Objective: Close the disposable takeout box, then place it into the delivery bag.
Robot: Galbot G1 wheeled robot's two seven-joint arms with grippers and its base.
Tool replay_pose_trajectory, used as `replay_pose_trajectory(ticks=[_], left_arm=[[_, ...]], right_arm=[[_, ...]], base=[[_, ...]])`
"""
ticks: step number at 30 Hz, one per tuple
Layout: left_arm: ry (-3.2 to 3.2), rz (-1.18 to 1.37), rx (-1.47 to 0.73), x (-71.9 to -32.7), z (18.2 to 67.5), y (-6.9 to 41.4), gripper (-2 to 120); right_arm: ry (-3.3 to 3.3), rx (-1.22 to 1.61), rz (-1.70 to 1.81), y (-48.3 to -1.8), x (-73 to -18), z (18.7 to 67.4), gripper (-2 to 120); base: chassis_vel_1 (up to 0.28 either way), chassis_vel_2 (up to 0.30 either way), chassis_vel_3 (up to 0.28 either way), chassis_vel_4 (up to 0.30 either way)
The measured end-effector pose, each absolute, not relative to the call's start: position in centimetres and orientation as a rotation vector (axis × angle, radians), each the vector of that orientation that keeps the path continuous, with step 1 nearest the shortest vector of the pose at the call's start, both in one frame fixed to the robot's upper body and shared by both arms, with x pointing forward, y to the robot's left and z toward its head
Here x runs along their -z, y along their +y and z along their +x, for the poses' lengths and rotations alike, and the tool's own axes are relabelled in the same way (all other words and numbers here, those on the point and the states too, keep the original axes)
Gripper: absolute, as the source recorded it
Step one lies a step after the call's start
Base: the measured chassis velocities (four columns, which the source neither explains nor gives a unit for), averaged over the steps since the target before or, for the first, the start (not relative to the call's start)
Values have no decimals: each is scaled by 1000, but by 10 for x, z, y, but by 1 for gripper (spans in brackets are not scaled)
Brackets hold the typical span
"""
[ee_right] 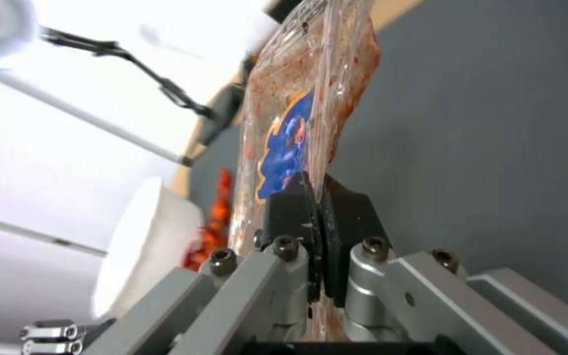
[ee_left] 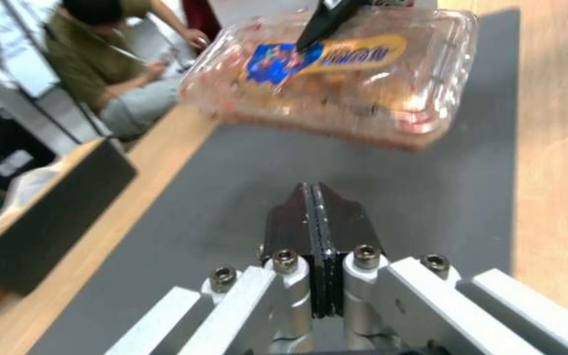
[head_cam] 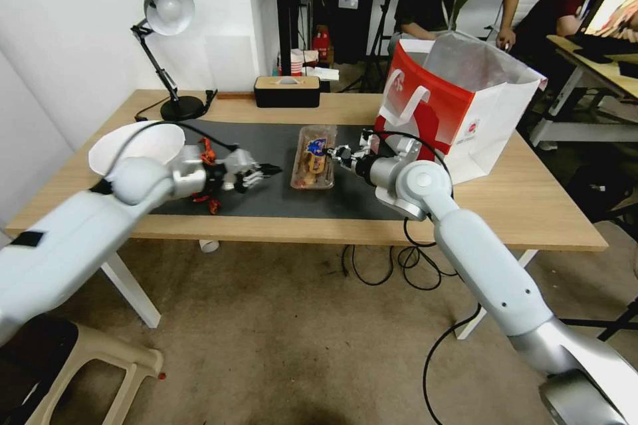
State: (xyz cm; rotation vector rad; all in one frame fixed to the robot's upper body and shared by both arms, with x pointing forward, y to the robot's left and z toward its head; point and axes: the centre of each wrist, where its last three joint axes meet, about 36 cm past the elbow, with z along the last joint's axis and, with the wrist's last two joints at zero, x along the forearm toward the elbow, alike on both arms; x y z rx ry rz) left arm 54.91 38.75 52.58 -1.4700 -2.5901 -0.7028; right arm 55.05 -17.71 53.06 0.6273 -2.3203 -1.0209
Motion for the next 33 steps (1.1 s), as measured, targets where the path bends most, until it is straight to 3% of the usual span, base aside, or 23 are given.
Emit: replay_pose_trajectory(ticks=[5, 8, 13, 18, 22, 24, 33], left_arm=[[-2688, -1432, 538, -514, 493, 399, 1], [-2770, -1425, 456, -519, 460, 400, 15], [-2833, -1414, 325, -523, 424, 396, 28], [-2948, -1289, 174, -509, 372, 398, 52], [-2976, -1237, 158, -500, 353, 400, 62], [-2977, -1212, 142, -490, 335, 396, 74], [-2976, -1192, 90, -476, 320, 384, 99]], right_arm=[[-2339, 1041, 686, -186, -545, 530, 0], [-2356, 1084, 742, -194, -560, 514, 0], [-2386, 1152, 784, -199, -572, 493, 0], [-2480, 1321, 901, -211, -595, 451, 0], [-2585, 1325, 928, -217, -607, 434, 0], [-2736, 1282, 873, -228, -621, 425, 0], [-3118, 1168, 489, -285, -672, 433, 0]], base=[[0, 0, 0, 0], [0, 0, 0, 0], [0, 0, 0, 0], [0, 0, 0, 0], [0, 0, 0, 0], [0, 0, 0, 0], [0, 0, 0, 0]])
